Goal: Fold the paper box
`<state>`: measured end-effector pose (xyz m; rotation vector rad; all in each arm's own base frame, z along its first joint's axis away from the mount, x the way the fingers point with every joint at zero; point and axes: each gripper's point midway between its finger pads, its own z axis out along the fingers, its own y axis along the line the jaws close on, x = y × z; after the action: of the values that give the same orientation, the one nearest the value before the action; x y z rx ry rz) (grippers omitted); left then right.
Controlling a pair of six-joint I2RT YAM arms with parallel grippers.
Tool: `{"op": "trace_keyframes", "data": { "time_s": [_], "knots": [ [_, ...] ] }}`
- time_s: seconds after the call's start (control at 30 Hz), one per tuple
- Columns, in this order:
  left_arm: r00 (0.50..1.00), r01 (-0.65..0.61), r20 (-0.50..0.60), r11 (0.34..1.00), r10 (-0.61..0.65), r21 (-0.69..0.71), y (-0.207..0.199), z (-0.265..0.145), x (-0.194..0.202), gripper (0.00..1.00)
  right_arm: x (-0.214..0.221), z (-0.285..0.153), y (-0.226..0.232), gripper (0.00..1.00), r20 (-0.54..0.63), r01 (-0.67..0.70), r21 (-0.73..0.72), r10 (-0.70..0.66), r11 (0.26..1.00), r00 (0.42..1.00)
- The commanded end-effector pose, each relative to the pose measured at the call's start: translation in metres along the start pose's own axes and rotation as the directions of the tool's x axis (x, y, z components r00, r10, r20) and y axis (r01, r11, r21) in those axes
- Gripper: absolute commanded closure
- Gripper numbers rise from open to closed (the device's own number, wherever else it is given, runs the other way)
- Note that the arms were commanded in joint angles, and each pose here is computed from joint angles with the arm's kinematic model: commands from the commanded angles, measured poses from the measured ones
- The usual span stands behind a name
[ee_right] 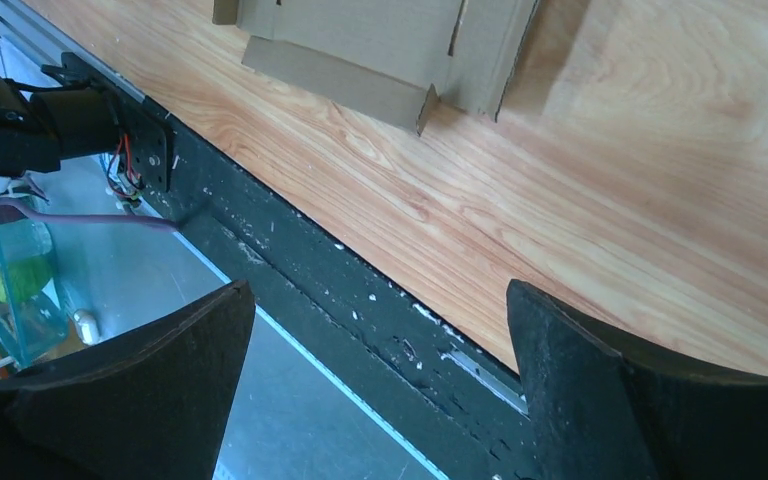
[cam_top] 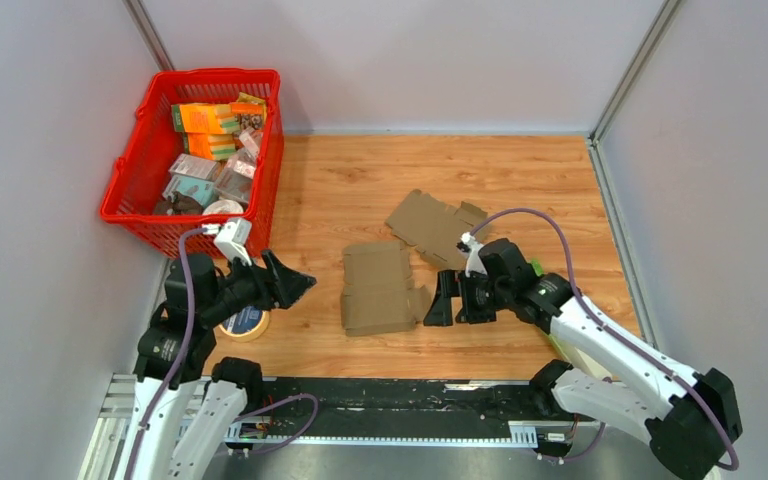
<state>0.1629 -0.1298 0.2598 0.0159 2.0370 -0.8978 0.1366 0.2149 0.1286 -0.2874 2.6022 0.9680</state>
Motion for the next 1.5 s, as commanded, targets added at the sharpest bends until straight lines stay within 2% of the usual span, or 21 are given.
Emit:
{"op": "trace_keyframes", "data": {
  "time_s": [0.0,0.03,0.07,0.27,0.37,0.57,0.7,0.73,0.83,1.0,1.1,1.23,1.37,1.43,1.47],
  "knots": [
    [0.996,0.076,0.028,0.992,-0.080,0.101,-0.015,0.009,0.009,0.22,-0.032,0.013,0.022,0.01,0.079,0.020,-0.106,-0.011,0.994,0.997],
    [0.996,0.084,0.022,0.990,-0.087,0.110,-0.015,0.013,0.014,0.22,-0.037,0.020,0.019,0.02,0.078,0.011,-0.089,-0.004,0.996,0.997],
    [0.996,0.084,0.032,0.989,-0.088,0.124,-0.017,0.014,0.016,0.22,-0.042,0.025,0.012,0.07,0.094,-0.002,-0.055,0.008,0.999,0.996],
    [0.991,0.119,-0.079,0.988,-0.111,0.103,-0.010,0.039,0.061,0.25,-0.059,0.045,-0.015,0.30,0.167,-0.008,0.035,0.003,0.999,0.986],
    [0.987,0.091,-0.141,0.992,-0.079,0.084,-0.012,0.048,0.079,0.26,-0.061,0.056,-0.023,0.34,0.133,0.020,0.070,-0.029,0.997,0.991],
    [0.981,-0.014,-0.195,0.998,0.026,0.064,-0.023,0.060,0.094,0.29,-0.057,0.080,-0.037,0.39,0.089,0.019,0.094,-0.027,0.995,0.996],
    [0.971,-0.056,-0.226,0.996,0.071,0.074,-0.031,0.064,0.099,0.29,-0.054,0.094,-0.037,0.50,0.076,0.011,0.053,-0.015,0.999,0.997],
    [0.970,-0.063,-0.232,0.995,0.079,0.075,-0.031,0.064,0.101,0.29,-0.055,0.096,-0.037,0.55,0.074,0.015,0.055,-0.019,0.998,0.997],
    [0.966,-0.084,-0.237,0.993,0.101,0.078,-0.033,0.068,0.100,0.29,-0.057,0.102,-0.046,0.71,0.070,0.022,0.093,-0.029,0.995,0.997],
    [0.960,-0.097,-0.250,0.988,0.125,0.121,-0.043,0.069,0.099,0.27,-0.053,0.108,-0.057,0.71,0.056,0.040,0.137,-0.048,0.990,0.997],
    [0.956,-0.102,-0.257,0.984,0.138,0.148,-0.051,0.072,0.098,0.24,-0.052,0.109,-0.061,0.76,0.041,0.070,0.168,-0.078,0.983,0.996],
    [0.949,-0.137,-0.254,0.972,0.185,0.193,-0.066,0.075,0.088,0.14,-0.054,0.099,-0.054,1.00,0.011,0.137,0.181,-0.141,0.974,0.990],
    [0.929,-0.179,-0.258,0.934,0.263,0.308,-0.093,0.075,0.074,0.11,-0.058,0.071,-0.043,1.00,-0.052,0.230,0.200,-0.224,0.952,0.973],
    [0.930,-0.201,-0.222,0.910,0.294,0.363,-0.107,0.075,0.055,0.11,-0.064,0.053,-0.031,1.00,-0.040,0.259,0.190,-0.256,0.947,0.966],
    [0.918,-0.191,-0.246,0.891,0.310,0.411,-0.115,0.075,0.057,0.12,-0.065,0.049,-0.022,1.00,-0.026,0.268,0.154,-0.267,0.951,0.963]
  ]
}}
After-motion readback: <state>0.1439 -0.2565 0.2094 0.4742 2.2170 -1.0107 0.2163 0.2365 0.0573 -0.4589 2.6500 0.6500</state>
